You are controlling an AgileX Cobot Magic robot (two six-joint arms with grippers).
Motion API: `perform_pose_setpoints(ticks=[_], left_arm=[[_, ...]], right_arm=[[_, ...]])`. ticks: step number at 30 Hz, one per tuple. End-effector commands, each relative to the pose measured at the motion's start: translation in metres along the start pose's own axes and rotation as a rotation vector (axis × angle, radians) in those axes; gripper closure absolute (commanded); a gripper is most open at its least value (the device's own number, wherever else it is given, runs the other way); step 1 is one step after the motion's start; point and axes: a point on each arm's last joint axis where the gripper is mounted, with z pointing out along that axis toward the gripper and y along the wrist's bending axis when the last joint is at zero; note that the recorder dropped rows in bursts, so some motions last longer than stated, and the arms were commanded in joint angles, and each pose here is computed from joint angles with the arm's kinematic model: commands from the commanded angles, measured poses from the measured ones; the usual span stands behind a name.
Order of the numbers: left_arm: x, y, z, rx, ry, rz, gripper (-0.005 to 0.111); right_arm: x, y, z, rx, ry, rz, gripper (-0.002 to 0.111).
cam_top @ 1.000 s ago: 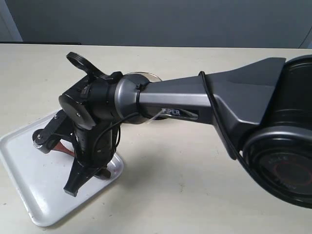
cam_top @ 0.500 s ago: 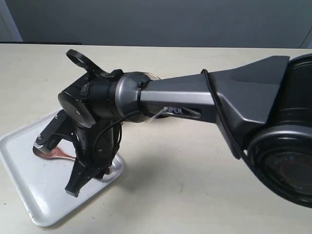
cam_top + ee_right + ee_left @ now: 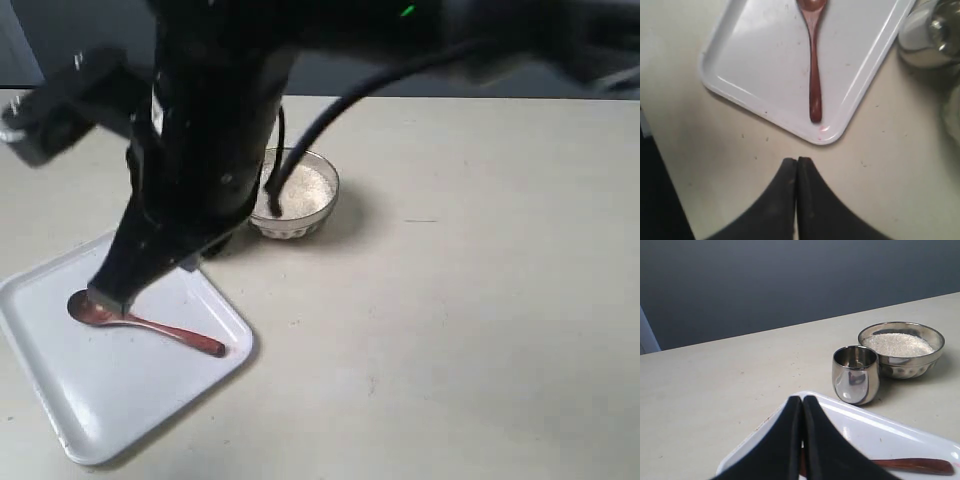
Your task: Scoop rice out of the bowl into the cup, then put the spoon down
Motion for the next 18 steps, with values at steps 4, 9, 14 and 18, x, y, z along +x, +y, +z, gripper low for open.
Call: perform_pose_setpoints(ticks=[4,9,14,18], left_arm=[[-0.002,0.0,-0.001,0.0,-0.022,-0.003,0.106],[-0.002,0.0,-0.001,0.0,-0.022,-0.003,0.106],[-0.002,0.0,-0.001,0.0,-0.022,-0.003,0.106],[-0.002,0.0,-0.001,0.0,-0.022,-0.003,0.106]], right_arm=[[0.031,0.015,-0.126,0.035,-0.257,-0.007,0.108],[0.047,0.021,-0.177,0.067,-0.448,-0.015,0.108],[0.061,0.018,-0.2,0.154,-0.504,-0.03,0.108],[0.066,0.003,-0.201,0.29,-0.467,0.091,0.108]])
